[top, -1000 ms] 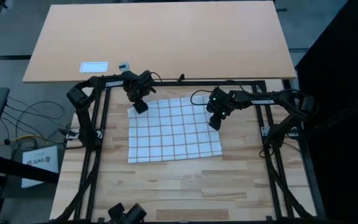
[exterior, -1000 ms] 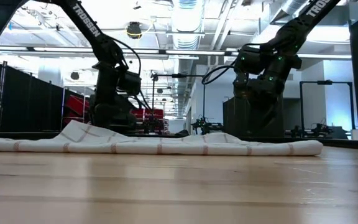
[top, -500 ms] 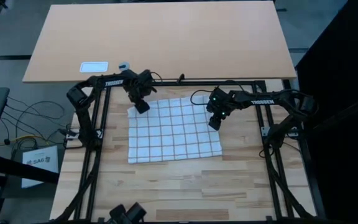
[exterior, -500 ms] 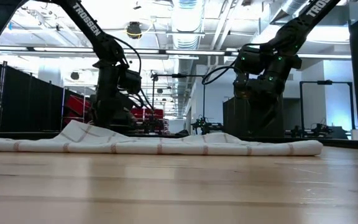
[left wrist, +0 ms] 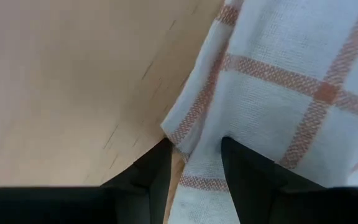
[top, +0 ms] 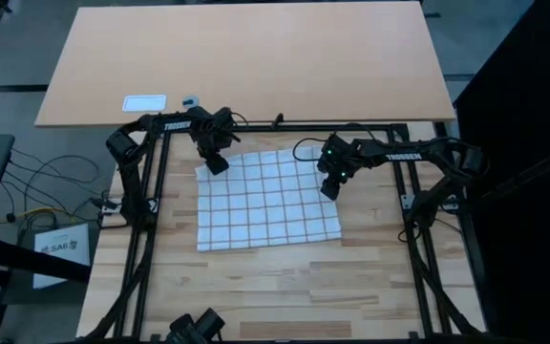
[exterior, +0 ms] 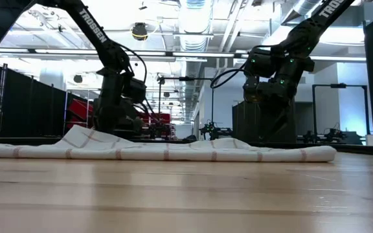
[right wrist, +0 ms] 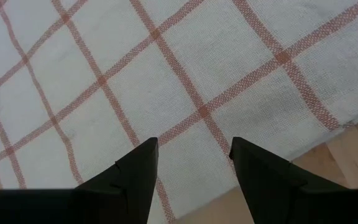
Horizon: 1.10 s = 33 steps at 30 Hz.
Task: Roll towel
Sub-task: Fold the white checkered towel
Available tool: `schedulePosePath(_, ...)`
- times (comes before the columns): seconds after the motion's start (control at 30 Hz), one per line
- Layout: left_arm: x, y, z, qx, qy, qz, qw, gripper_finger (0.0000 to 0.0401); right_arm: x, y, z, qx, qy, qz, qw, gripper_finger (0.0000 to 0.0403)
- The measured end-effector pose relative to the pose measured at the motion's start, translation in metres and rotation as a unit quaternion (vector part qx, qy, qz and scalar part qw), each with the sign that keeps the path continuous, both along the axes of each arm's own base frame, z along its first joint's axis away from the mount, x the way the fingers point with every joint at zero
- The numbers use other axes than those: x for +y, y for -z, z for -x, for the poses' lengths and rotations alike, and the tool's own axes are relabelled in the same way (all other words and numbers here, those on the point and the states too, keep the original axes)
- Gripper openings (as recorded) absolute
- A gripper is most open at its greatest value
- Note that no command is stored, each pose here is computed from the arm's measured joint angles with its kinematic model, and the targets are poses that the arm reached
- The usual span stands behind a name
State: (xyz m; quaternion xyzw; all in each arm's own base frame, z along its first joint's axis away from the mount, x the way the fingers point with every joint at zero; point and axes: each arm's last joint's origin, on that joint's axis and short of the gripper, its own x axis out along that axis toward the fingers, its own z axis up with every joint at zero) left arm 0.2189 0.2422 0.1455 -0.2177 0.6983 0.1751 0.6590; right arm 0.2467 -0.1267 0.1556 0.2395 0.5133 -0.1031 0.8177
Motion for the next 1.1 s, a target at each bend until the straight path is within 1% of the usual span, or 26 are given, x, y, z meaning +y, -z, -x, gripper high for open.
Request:
schedulePosePath(0.13,0.003,-0.008,-0.003,-0.001,-0.005,-0.002,1.0,0.0091,0.0,0.0,0.0,0.0,0.0,0.0,1.0,0.0191)
schedulePosePath(0.3,0.007,-0.019,-0.007,-0.009,0.015,-0.009,1.0,0.0023,0.0,0.0,0.0,0.0,0.0,0.0,1.0,0.0191)
schedulePosePath(0.37,0.008,-0.021,-0.007,-0.011,0.021,-0.01,1.0,0.0007,0.0,0.0,0.0,0.0,0.0,0.0,1.0,0.0191)
schedulePosePath(0.5,0.008,-0.021,-0.007,-0.01,0.027,-0.01,1.0,0.0002,0.0,0.0,0.0,-0.001,-0.001,0.001,1.0,0.0191)
schedulePosePath(0.57,0.009,-0.021,-0.008,-0.009,0.031,-0.018,0.999,0.0002,0.0,0.0,0.0,-0.001,-0.002,0.001,1.0,0.0191)
schedulePosePath(0.7,0.012,-0.021,-0.011,0.0,0.065,-0.057,0.996,0.0002,0.001,0.0,-0.001,-0.006,-0.01,-0.001,1.0,0.0191)
schedulePosePath(0.8,0.014,-0.021,-0.014,-0.007,0.09,-0.073,0.993,0.0002,0.006,-0.001,-0.004,-0.023,-0.04,-0.02,0.999,0.0191)
schedulePosePath(0.87,0.014,-0.021,-0.013,-0.006,0.095,-0.071,0.993,0.0002,0.012,-0.002,-0.009,-0.041,-0.066,-0.026,0.997,0.0188)
schedulePosePath(0.93,0.013,-0.021,-0.013,-0.002,0.095,-0.066,0.993,0.0002,0.018,-0.004,-0.015,-0.064,-0.087,-0.014,0.994,0.0184)
schedulePosePath(1.03,0.012,-0.021,-0.012,0.0,0.094,-0.056,0.994,0.0002,0.023,-0.006,-0.027,-0.103,-0.101,0.008,0.989,0.0176)
schedulePosePath(1.1,0.011,-0.021,-0.012,-0.009,0.092,-0.05,0.994,0.0002,0.026,-0.003,-0.033,-0.108,-0.1,0.009,0.989,0.0173)
